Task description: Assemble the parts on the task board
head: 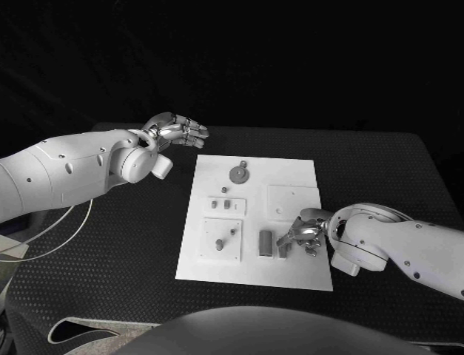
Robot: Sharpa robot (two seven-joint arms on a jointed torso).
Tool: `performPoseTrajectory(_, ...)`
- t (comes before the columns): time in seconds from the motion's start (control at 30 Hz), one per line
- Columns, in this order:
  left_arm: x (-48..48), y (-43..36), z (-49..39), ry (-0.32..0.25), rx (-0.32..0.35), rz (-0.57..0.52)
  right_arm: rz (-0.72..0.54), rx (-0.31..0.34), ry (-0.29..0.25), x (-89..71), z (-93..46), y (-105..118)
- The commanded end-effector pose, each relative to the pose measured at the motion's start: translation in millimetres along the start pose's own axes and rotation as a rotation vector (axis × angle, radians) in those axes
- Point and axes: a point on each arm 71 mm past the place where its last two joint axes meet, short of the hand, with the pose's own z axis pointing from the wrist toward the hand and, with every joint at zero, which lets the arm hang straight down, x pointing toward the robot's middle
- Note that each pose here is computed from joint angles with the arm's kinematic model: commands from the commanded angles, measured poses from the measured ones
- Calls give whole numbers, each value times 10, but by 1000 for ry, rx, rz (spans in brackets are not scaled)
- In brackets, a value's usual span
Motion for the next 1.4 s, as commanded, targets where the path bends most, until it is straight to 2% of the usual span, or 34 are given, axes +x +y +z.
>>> performPoseTrajectory(0.03, 23, -15, 4, 16, 9, 0, -11, -10, 32, 91, 21, 26)
performPoseTrajectory(0.2, 22, -15, 4, 17, 9, 0, -2, -10, 19, 78, 28, 24)
performPoseTrajectory(0.57, 23, -14, 4, 17, 8, 0, -8, -16, 45, 103, 32, 39)
performPoseTrajectory(1.4, 27, -13, 7, 22, 6, 3, 4, -24, 30, 95, 22, 37)
